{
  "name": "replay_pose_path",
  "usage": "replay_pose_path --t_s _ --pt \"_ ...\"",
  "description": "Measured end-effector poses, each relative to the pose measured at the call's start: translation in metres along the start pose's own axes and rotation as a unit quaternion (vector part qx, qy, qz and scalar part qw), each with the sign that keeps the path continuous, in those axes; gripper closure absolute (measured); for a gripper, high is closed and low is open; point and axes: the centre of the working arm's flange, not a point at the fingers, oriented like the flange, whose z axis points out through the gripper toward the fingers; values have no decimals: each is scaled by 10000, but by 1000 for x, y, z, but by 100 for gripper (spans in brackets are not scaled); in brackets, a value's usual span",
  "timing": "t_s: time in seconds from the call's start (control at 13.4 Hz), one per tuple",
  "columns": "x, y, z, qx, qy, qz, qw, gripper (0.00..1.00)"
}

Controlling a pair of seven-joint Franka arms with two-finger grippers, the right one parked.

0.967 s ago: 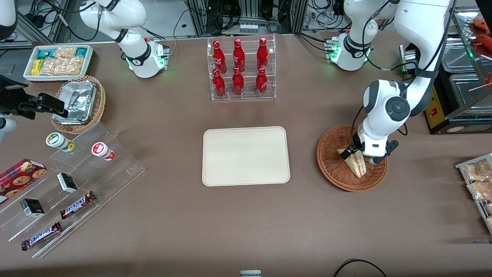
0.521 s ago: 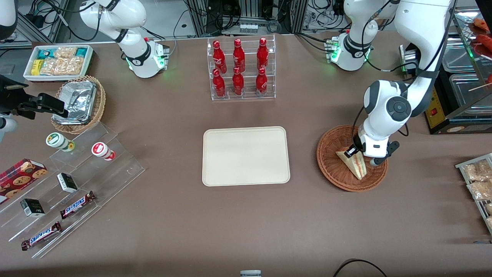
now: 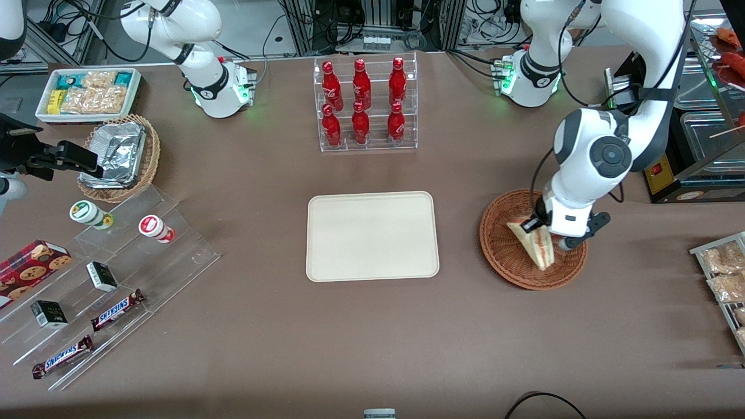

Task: Place sandwich from basket to tray
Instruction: 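Lift the sandwich and carry it over the cream tray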

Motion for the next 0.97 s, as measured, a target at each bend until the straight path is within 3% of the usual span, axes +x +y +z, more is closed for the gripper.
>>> replay_pose_path --t_s 0.22,0.6,0.74,0.97 --pt "-40 67 -13 118 -150 630 9978 85" --pt "-119 161 23 156 -284 1494 9882 85" --pt "-146 194 37 200 -282 1686 9851 85" --pt "-182 238 60 417 -224 1750 9834 85"
